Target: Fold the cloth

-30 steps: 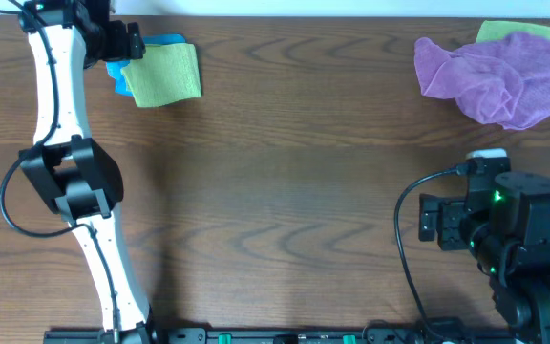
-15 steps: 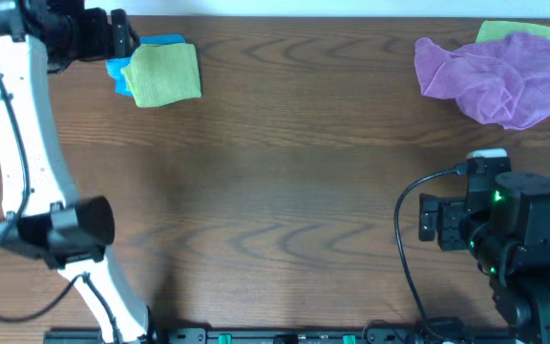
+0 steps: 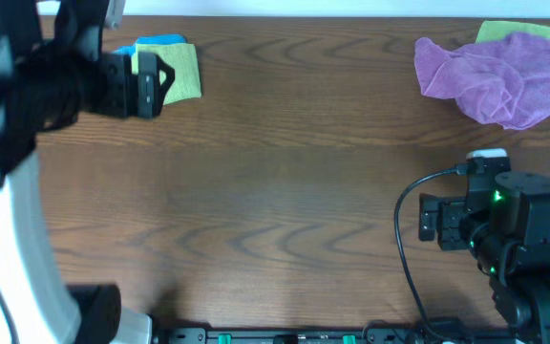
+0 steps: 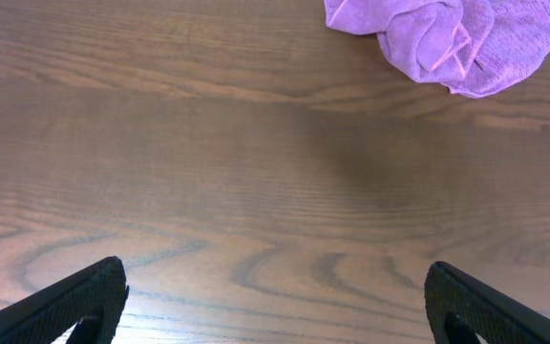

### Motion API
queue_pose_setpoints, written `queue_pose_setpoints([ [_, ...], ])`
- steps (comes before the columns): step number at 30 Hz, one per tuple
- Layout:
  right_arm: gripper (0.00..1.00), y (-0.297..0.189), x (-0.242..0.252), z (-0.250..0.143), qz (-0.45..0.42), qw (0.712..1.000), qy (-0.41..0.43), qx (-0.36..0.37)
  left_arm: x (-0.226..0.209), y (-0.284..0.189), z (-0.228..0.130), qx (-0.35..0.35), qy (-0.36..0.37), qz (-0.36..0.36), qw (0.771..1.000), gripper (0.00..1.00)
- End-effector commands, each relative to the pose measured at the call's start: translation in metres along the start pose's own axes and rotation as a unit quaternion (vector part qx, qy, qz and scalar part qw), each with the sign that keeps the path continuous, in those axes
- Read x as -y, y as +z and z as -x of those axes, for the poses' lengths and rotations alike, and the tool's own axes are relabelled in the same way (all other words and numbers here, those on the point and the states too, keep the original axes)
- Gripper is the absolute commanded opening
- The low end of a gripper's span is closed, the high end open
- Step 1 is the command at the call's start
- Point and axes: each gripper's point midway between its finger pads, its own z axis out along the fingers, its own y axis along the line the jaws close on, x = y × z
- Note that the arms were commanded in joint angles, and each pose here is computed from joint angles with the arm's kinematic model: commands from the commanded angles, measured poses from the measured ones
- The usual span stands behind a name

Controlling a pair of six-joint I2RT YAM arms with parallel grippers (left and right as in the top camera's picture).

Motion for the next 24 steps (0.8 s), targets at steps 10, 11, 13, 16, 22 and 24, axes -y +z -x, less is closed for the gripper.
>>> queue_pose_setpoints([
  [10,0.99,0.0,0.002,-0.001,-0.005,1.0,-0.003,-0.001,0.02,-0.118,-0.043,0.109,-0.058,0.07,0.99,0.95],
  [11,0.99,0.0,0.002,-0.001,-0.005,1.0,-0.003,-0.001,0.017,-0.126,-0.046,0.121,-0.066,0.084,0.987,0.95],
  [13,0.99,0.0,0.002,-0.001,-0.005,1.0,-0.003,-0.001,0.018,-0.137,-0.05,0.136,-0.067,0.091,0.984,0.95],
  [16,0.99,0.0,0.002,-0.001,-0.005,1.0,-0.003,-0.001,0.023,-0.149,-0.055,0.152,-0.063,0.09,0.982,0.95],
  [22,0.99,0.0,0.002,-0.001,-0.005,1.0,-0.003,-0.001,0.02,-0.152,-0.056,0.155,-0.064,0.101,0.981,0.95],
  [24,0.99,0.0,0.002,-0.001,-0.005,1.0,-0.003,-0.001,0.019,-0.152,-0.056,0.155,-0.063,0.103,0.98,0.95],
])
